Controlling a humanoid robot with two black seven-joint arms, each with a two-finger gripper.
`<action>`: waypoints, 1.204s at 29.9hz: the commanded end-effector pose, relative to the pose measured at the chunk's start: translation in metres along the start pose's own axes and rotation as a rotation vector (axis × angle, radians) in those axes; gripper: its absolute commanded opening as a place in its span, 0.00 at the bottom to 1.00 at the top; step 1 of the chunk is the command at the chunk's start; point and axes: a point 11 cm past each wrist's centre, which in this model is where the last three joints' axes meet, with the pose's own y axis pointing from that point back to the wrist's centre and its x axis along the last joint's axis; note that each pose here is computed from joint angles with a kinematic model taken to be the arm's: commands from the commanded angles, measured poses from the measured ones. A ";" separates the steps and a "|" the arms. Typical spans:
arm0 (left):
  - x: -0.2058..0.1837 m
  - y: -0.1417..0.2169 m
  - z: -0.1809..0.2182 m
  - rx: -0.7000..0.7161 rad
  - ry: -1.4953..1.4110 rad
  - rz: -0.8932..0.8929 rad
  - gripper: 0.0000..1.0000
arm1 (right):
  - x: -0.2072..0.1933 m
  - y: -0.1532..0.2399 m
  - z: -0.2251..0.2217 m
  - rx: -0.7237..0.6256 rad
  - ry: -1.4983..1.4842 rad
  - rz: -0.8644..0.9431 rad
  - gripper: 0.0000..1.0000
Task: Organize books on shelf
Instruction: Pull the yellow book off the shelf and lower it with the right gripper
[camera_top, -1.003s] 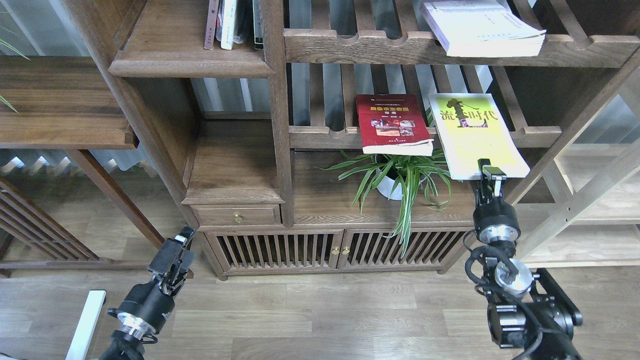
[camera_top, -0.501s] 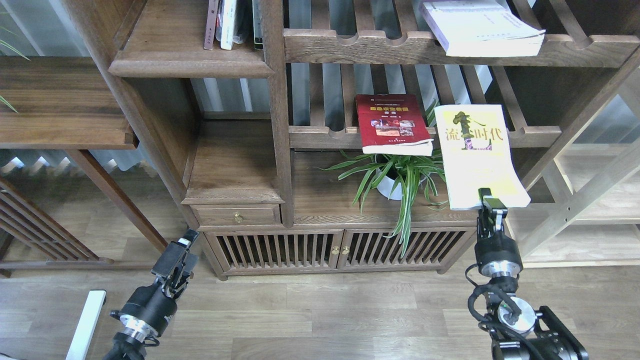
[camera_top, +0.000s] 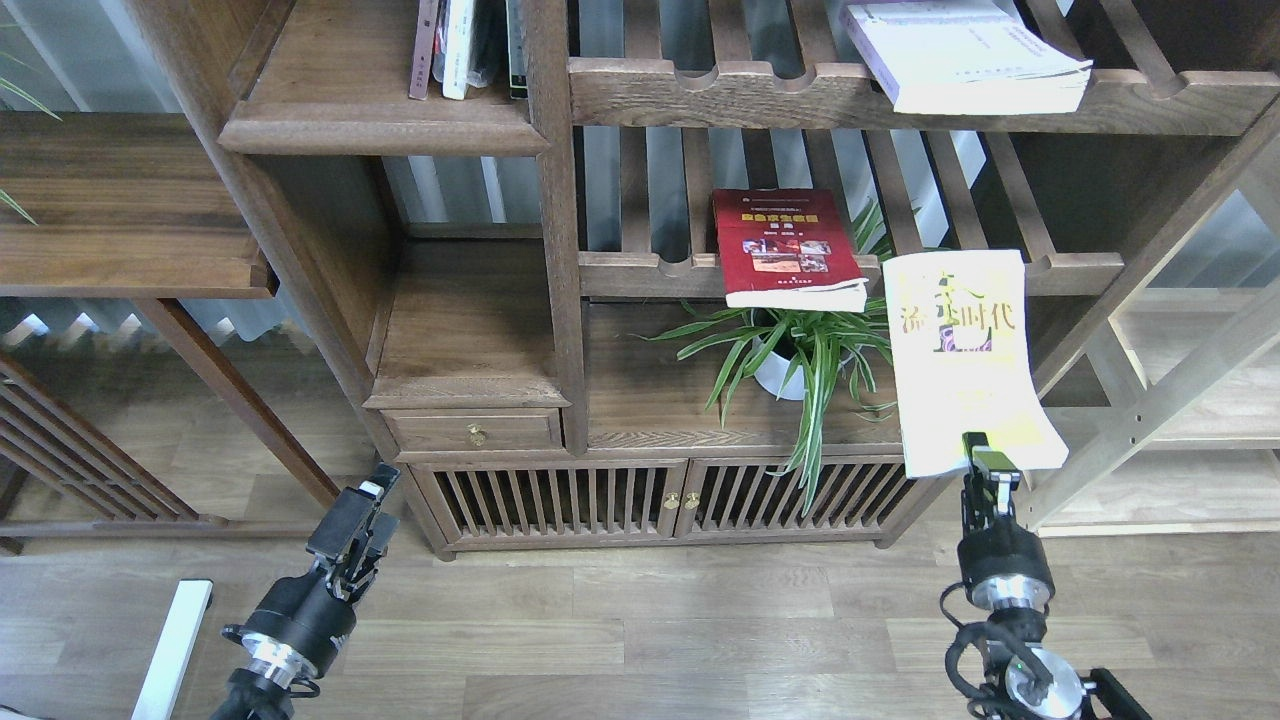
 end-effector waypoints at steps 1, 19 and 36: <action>0.001 0.000 -0.002 0.003 0.002 0.001 0.99 | 0.014 0.015 -0.002 0.001 0.002 0.038 0.03; 0.026 0.021 -0.019 0.048 0.015 0.084 0.99 | 0.039 0.058 0.048 -0.154 0.006 0.105 0.02; 0.032 0.037 -0.020 0.127 0.051 0.124 0.99 | 0.031 0.085 0.109 -0.393 0.041 0.066 0.03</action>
